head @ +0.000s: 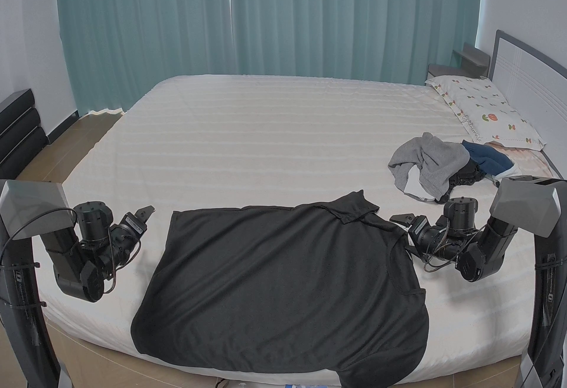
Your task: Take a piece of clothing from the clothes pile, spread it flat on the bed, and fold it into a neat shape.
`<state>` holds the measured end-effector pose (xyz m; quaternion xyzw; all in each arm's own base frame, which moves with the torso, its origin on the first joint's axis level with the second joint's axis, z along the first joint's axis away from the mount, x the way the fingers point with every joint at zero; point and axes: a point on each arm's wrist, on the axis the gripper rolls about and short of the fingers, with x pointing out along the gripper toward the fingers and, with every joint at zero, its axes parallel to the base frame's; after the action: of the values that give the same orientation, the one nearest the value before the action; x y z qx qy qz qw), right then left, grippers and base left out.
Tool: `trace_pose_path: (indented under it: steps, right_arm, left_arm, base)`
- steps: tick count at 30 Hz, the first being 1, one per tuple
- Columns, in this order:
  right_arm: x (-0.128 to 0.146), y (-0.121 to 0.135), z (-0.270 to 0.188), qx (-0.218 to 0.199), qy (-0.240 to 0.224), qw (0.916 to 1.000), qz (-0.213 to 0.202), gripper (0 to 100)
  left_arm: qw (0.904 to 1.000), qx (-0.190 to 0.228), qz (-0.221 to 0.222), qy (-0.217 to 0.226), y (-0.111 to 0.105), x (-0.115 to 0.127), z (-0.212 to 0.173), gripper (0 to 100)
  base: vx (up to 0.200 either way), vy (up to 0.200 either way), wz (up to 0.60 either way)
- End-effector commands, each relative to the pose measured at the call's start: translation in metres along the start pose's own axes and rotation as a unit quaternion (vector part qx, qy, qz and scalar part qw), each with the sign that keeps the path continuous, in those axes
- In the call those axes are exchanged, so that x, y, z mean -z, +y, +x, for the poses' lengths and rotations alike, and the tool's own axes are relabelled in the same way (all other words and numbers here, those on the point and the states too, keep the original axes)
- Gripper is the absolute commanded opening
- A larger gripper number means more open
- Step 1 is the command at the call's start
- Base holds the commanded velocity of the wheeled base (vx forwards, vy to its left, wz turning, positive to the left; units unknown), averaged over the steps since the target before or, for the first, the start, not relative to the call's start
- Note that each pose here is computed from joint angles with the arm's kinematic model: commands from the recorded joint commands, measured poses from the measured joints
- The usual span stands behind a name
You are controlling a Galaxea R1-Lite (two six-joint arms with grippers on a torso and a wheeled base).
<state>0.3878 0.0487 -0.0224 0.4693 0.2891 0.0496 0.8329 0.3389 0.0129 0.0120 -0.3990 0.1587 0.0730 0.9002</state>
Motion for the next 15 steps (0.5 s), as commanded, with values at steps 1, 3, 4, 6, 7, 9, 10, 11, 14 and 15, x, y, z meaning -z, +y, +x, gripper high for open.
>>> trace_pose_path:
  steps: [1,3,4,6,7,9,10,11,14,15]
  right_arm:
    - [0.0,0.0,0.0,-0.002,0.0,1.0,0.002,100]
    - [-0.003,0.002,-0.001,-0.012,-0.009,0.9999,0.003,100]
    - [-0.003,0.002,-0.001,-0.017,-0.012,0.9998,0.002,100]
    - [-0.001,0.0,-0.003,-0.024,-0.017,0.9996,0.004,100]
    - [-0.001,0.0,-0.003,-0.027,-0.019,0.9994,0.003,100]
    - [0.002,-0.003,-0.001,-0.027,-0.019,0.9994,0.002,100]
    - [0.003,-0.004,-0.001,-0.027,-0.018,0.9995,0.001,100]
    - [0.003,-0.004,-0.001,-0.027,-0.018,0.9995,0.001,100]
    - [0.004,-0.005,-0.001,-0.026,-0.017,0.9995,0.001,100]
    - [0.004,-0.005,-0.002,-0.026,-0.017,0.9995,0.0,100]
  left_arm:
    - [0.9988,0.047,0.003,0.018,-0.022,-0.012,0.025,100]
    - [0.9975,0.055,0.004,0.045,-0.028,-0.013,0.043,100]
    - [0.9972,0.051,0.004,0.055,-0.028,-0.012,0.05,100]
    - [0.9969,0.044,0.002,0.065,-0.025,-0.008,0.063,100]
    - [0.9968,0.043,0.002,0.067,-0.024,-0.006,0.07,100]
    - [0.9964,0.041,0.003,0.074,-0.021,0.003,0.081,100]
    - [0.9964,0.038,0.004,0.076,-0.017,0.008,0.088,100]
    - [0.9964,0.037,0.003,0.077,-0.013,0.012,0.093,100]
    - [0.9968,0.037,0.007,0.071,-0.009,0.015,0.106,100]
    - [0.9968,0.039,0.007,0.069,-0.011,0.014,0.107,100]
  base:
    - [0.0,0.0,0.0]
    - [0.0,0.0,0.0]
    - [0.0,0.0,0.0]
    - [0.0,0.0,0.0]
    - [0.0,0.0,0.0]
    - [0.0,0.0,0.0]
    - [0.0,0.0,0.0]
    - [0.0,0.0,0.0]
    - [0.0,0.0,0.0]
    - [0.0,0.0,0.0]
